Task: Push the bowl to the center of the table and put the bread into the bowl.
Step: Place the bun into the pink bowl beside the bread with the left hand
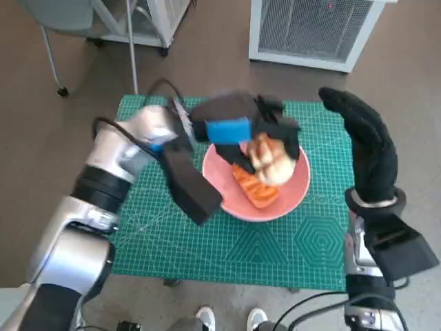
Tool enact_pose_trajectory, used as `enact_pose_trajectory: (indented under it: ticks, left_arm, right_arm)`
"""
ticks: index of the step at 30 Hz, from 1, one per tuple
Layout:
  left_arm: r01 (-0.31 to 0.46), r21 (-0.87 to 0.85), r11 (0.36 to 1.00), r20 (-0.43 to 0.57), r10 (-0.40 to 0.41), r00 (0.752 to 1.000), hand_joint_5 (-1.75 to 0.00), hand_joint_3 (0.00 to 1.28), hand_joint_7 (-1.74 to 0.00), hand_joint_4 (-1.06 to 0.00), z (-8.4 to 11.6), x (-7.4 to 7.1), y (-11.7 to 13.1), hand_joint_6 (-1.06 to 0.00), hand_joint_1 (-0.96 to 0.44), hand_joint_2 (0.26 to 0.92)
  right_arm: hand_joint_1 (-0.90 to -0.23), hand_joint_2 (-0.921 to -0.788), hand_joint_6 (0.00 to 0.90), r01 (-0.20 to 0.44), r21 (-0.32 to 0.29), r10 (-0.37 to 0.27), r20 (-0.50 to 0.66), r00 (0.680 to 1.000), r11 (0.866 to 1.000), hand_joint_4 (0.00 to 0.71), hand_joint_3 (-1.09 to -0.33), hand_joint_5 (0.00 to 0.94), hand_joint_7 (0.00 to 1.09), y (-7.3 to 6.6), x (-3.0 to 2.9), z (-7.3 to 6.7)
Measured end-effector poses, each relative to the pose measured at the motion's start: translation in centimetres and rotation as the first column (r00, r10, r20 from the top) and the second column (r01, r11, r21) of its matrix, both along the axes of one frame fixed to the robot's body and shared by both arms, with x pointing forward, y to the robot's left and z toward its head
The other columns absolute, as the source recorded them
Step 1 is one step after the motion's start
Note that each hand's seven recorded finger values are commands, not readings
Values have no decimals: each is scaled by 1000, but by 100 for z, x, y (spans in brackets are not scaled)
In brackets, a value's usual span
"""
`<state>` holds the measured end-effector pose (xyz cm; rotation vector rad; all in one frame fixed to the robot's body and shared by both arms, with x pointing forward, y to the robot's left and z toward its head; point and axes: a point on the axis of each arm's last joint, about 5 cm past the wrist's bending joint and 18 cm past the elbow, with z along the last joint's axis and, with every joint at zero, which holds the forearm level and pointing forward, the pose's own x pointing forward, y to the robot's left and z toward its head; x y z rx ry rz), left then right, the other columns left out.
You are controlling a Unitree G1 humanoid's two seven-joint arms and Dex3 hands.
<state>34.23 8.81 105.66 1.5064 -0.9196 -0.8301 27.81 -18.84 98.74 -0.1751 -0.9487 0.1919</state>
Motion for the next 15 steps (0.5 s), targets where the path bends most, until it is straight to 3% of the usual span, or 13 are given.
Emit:
enact_pose_trajectory:
  ticks: [5, 7, 8, 9, 10, 11, 15]
  left_arm:
    - [-37, 83, 996, -32, 40, 999, -1342, 71, -958, -622, -126, 22, -17, -721, -2, 918]
    - [-48, 99, 994, -43, 53, 998, -1312, 122, -1118, -540, -161, 30, -5, -671, -2, 919]
    - [-55, 103, 993, -47, 60, 997, -1044, 153, -1216, -473, -174, 34, 2, -616, -129, 920]
    - [-63, 105, 993, -51, 68, 996, -911, 165, -1251, -470, -184, 38, 9, -597, -174, 920]
    - [-72, 106, 992, -56, 78, 995, -666, 162, -1163, -443, -193, 42, 18, -500, -204, 893]
    - [-82, 105, 991, -62, 89, 994, -458, 129, -911, -414, -201, 47, 27, -423, -197, 861]
    - [-123, 110, 986, -91, 134, 987, -96, 47, -407, -185, -220, 64, 54, -181, -334, 822]
  right_arm:
    - [-671, -921, -1, 13, -4, -13, 3, 1000, 1000, 263, -832, 5, 631, -15, -5, 4]
    - [-671, -921, -1, 15, -3, -15, 4, 1000, 1000, 263, -832, 5, 631, -15, -6, 5]
    - [-671, -921, -1, 16, -2, -16, 4, 1000, 1000, 263, -832, 5, 631, -15, -7, 5]
    - [-671, -921, -1, 17, -1, -17, 4, 1000, 1000, 263, -833, 5, 631, -15, -7, 5]
    - [-671, -921, -1, 17, 0, -17, 4, 1000, 1000, 263, -833, 5, 631, -16, -8, 5]
    - [-671, -921, -1, 18, 1, -18, 5, 1000, 1000, 263, -833, 5, 631, -15, -9, 5]
    - [-671, -921, -1, 20, 2, -21, 6, 1000, 1000, 263, -834, 5, 631, -15, -10, 5]
